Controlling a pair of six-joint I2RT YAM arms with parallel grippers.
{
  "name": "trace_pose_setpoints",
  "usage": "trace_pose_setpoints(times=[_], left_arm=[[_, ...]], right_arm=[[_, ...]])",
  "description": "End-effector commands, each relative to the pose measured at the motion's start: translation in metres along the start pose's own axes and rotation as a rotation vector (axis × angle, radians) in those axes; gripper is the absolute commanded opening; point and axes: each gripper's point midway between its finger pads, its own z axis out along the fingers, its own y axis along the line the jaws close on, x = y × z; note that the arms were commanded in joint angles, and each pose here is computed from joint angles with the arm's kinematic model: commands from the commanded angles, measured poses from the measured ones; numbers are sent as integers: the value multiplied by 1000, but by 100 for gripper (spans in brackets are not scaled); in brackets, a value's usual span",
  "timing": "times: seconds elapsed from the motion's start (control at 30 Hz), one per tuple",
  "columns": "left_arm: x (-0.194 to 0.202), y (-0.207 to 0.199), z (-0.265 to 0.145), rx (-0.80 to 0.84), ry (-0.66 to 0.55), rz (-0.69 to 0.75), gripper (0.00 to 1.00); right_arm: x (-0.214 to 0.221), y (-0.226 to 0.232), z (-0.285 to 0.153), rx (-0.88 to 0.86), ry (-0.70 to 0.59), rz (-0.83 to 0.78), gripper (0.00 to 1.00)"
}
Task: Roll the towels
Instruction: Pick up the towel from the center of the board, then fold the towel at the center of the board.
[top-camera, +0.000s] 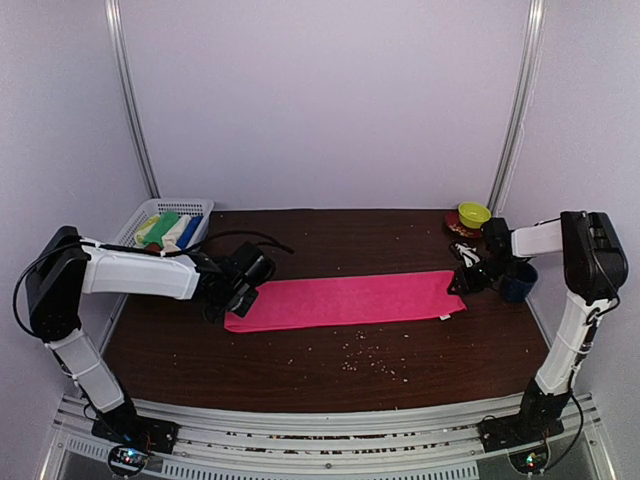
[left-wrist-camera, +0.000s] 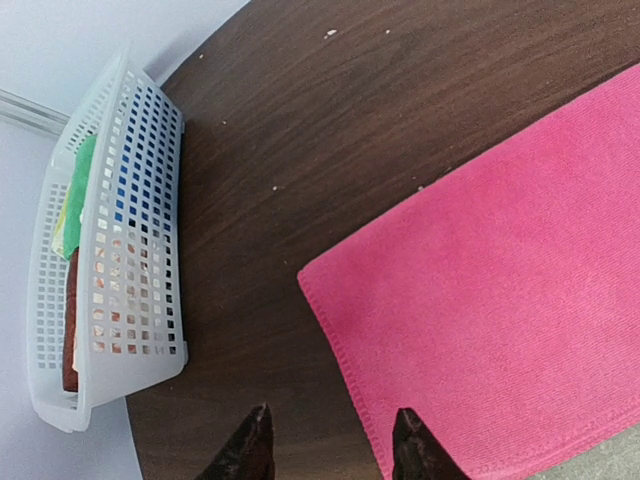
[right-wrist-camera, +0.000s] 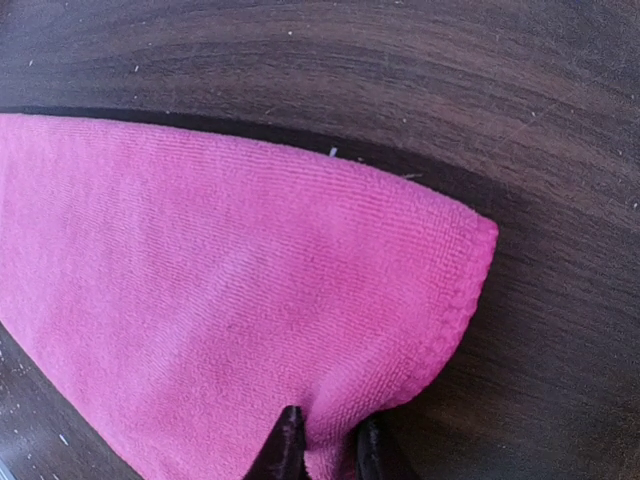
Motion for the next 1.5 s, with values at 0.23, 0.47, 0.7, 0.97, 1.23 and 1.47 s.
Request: trace_pose_setpoints(times=[0.23,0.47,0.7,0.97,1.23,1.47], left_arm=[[0,8,-11,-48,-17,-20,41],[1,12,-18,-44,-30,-29,41],[5,16,-23,-35,-39,-48,42],[8,15,-22,-28,-33,-49,41],[7,8,-21,-22,-30,-38,42],[4,4,-21,-21,-32,-35,42]], right_arm=[[44,1,30,1,157,43,0],[29,-4,10,14,118,27,0],[-2,-39,-40,40,0,67,0],[-25,-51,-80,49,-75,66,0],[-35,-17,-88,-46,-100,7,0],[-47,49,-80,-202,-80,-116,0]])
